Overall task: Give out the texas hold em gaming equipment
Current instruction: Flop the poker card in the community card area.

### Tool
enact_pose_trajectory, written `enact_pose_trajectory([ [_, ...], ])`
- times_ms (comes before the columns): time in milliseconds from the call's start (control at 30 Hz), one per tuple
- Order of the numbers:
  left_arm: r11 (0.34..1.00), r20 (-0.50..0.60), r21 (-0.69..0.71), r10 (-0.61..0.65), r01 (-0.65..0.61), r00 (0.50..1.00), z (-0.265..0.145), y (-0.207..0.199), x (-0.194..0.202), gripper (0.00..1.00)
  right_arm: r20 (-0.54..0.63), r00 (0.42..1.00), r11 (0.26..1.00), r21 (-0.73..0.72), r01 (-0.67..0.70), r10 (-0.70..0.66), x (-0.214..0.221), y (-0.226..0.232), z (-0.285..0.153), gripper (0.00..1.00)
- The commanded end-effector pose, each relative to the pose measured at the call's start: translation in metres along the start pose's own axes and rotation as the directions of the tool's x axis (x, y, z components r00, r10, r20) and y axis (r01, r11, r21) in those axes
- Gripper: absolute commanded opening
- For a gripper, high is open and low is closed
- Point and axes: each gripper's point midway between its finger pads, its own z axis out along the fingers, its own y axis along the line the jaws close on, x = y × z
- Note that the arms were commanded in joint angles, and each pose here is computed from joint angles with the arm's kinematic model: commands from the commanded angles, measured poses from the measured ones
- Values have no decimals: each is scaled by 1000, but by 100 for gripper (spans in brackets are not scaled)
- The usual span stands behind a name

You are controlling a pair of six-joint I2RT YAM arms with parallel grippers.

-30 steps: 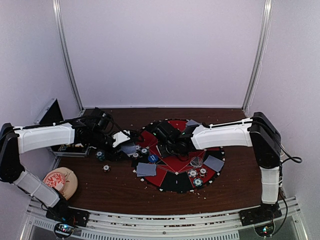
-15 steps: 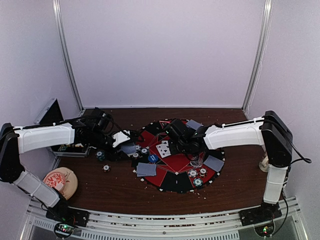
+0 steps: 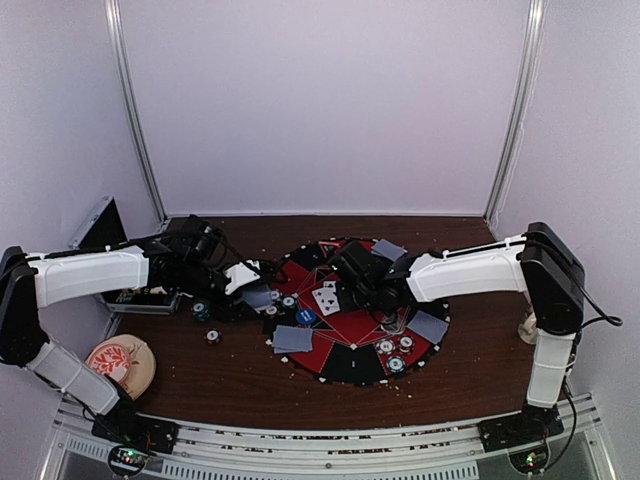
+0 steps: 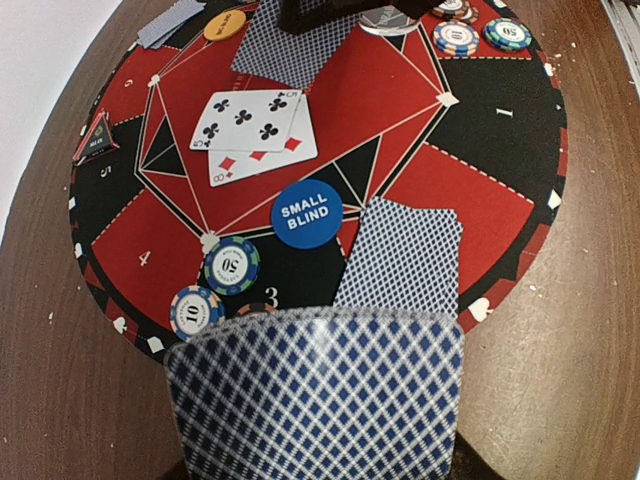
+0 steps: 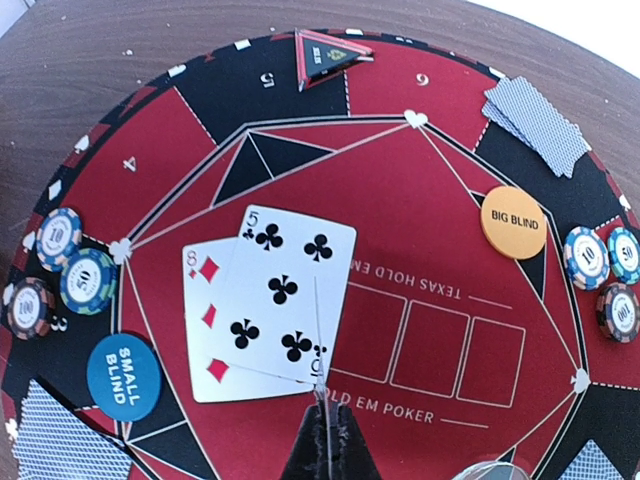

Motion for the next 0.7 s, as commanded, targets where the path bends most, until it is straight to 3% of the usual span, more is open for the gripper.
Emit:
enact_pose_trajectory([
  [0,1000,50,-25,17,-16,999,-6,5,-13,54,12,1000,1000,18,6,-6,-1,-6,-4,0],
  [133,999,50,-28,18,-17,999,-7,5,-13,54,60,989,987,96,128,-134,-15,-18,-11,0],
  [367,999,50,-31,16,-14,999,-7,6,-13,54,66,906,869,321,378,-418,-39,-44,-15,0],
  [667,999,53,-37,17,-15,998,-9,6,-13,54,-5,757,714,331,617,-653,-22,-30,19,0],
])
